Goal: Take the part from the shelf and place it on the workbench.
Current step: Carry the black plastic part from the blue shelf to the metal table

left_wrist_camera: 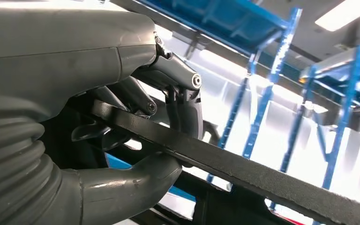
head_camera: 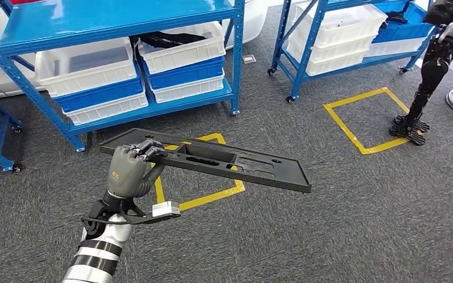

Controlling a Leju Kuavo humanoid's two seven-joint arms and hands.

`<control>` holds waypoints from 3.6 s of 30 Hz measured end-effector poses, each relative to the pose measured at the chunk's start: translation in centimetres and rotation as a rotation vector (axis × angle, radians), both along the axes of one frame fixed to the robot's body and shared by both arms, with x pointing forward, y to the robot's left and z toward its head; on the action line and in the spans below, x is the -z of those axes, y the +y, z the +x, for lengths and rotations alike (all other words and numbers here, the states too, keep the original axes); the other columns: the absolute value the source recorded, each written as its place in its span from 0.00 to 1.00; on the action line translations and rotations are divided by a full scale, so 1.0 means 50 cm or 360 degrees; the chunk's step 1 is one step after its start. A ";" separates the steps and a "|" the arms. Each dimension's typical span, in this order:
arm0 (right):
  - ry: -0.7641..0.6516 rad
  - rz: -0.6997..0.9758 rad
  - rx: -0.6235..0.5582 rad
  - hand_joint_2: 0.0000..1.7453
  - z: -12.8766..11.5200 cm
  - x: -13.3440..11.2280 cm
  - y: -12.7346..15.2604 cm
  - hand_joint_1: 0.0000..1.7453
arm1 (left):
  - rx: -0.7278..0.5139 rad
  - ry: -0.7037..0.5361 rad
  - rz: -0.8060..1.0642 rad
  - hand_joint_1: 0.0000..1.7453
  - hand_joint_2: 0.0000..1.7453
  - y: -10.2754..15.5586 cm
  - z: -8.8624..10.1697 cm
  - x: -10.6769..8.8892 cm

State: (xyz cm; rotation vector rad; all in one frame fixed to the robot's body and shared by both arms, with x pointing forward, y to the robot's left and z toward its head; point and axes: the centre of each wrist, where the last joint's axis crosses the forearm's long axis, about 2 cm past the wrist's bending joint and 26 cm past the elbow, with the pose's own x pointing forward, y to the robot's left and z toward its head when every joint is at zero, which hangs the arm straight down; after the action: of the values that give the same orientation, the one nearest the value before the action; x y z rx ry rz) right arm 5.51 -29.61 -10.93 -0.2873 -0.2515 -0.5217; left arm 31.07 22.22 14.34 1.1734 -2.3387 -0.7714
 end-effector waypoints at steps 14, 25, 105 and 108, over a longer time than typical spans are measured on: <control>-0.0067 -0.0029 0.0062 0.00 0.001 0.000 -0.019 0.00 | 0.0006 -0.0027 -0.0013 1.00 1.00 -0.005 0.009 -0.012; -0.0083 -0.0053 0.0081 0.00 -0.006 0.000 -0.028 0.00 | 0.0007 -0.0013 -0.0073 1.00 1.00 -0.010 0.012 -0.011; -0.0195 -0.0042 0.0065 0.00 0.028 -0.004 -0.024 0.00 | -0.0063 -0.0068 -0.0120 1.00 1.00 0.028 0.020 -0.027; -0.0187 -0.0042 0.0070 0.00 0.023 -0.003 -0.024 0.00 | -0.0070 -0.0069 -0.0120 1.00 1.00 0.029 0.020 -0.028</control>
State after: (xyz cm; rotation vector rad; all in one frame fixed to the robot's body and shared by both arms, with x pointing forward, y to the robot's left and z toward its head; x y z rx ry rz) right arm 6.66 -30.79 -10.76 -0.2888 -0.3668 -0.5799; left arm 32.09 23.70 15.73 1.2165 -2.3473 -0.6433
